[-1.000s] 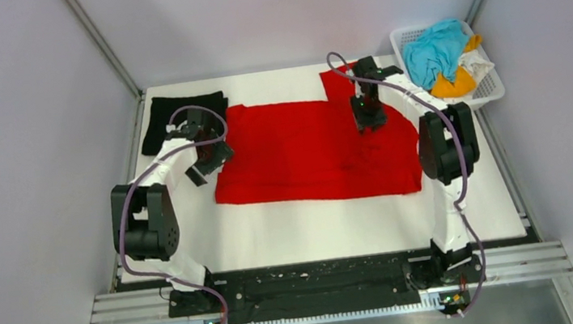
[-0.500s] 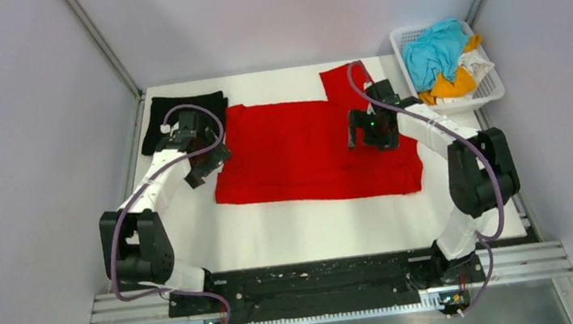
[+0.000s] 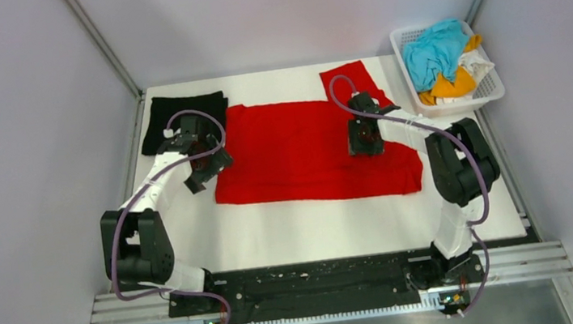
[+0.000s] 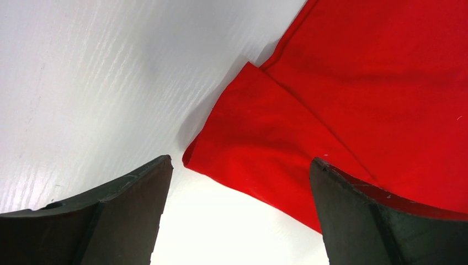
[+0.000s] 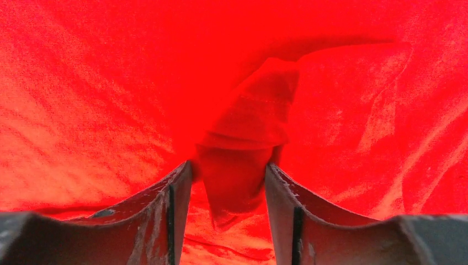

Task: Fold and stack the t-shirts
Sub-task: Fold the flattened tshirt in 1/3 of the way

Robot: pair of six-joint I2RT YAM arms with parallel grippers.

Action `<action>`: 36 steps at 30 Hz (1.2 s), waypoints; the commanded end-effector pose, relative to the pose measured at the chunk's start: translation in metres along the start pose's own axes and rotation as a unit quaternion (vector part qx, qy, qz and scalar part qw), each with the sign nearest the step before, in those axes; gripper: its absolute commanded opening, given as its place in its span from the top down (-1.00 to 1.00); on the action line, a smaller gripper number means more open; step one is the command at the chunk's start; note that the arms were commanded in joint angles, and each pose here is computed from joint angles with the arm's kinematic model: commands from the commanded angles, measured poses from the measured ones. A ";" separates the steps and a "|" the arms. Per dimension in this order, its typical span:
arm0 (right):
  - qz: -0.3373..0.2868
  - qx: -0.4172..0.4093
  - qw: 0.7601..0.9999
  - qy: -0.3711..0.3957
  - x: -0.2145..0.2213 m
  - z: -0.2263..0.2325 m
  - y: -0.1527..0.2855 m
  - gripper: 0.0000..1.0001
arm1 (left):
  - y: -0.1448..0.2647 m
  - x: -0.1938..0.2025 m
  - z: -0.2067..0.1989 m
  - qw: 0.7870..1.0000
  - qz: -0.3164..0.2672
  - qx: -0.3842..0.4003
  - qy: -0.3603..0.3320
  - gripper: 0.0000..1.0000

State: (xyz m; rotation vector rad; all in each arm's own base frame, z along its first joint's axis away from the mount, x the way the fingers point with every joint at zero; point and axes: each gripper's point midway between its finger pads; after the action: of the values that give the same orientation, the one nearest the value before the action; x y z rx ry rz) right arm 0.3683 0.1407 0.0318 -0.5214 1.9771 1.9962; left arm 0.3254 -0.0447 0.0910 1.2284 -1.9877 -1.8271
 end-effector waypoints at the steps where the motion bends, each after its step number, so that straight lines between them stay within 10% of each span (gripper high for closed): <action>1: -0.039 0.007 0.999 -0.022 -0.026 0.002 0.007 0.14 | 0.010 -0.010 0.001 1.000 -0.024 0.006 -0.006 -0.97; 9: -0.056 -0.005 0.998 -0.039 -0.036 0.007 0.018 0.94 | 0.005 -0.008 -0.001 1.000 -0.016 0.008 -0.007 -0.97; 20: -0.063 -0.084 0.982 -0.154 -0.078 0.052 0.009 0.90 | 0.003 -0.007 -0.005 1.000 -0.008 0.011 -0.008 -0.98; 26: -0.095 -0.111 0.970 -0.194 -0.111 0.071 -0.013 0.33 | 0.005 -0.006 -0.006 1.000 -0.004 0.015 -0.010 -0.98; 32: -0.153 -0.118 0.977 -0.091 -0.142 0.068 0.016 -0.85 | 0.008 -0.004 -0.007 1.000 -0.001 0.022 -0.012 -0.98; 36: -0.163 -0.107 0.979 -0.059 -0.126 0.055 0.036 -0.97 | 0.006 -0.001 -0.018 0.999 0.011 0.046 -0.013 -0.97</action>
State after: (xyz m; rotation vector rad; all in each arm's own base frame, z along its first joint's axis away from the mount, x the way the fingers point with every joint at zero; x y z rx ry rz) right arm 0.4614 0.2084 0.0641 -0.4900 1.5625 2.0503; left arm 0.3236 -0.0497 0.0907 1.1884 -2.0279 -1.8182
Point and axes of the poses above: each gripper's point midway between its finger pads, its own y axis back along the fingers, its own z axis along the line the jaws close on, x = y × z, and after that the axes turned 7 degrees about y, right-handed
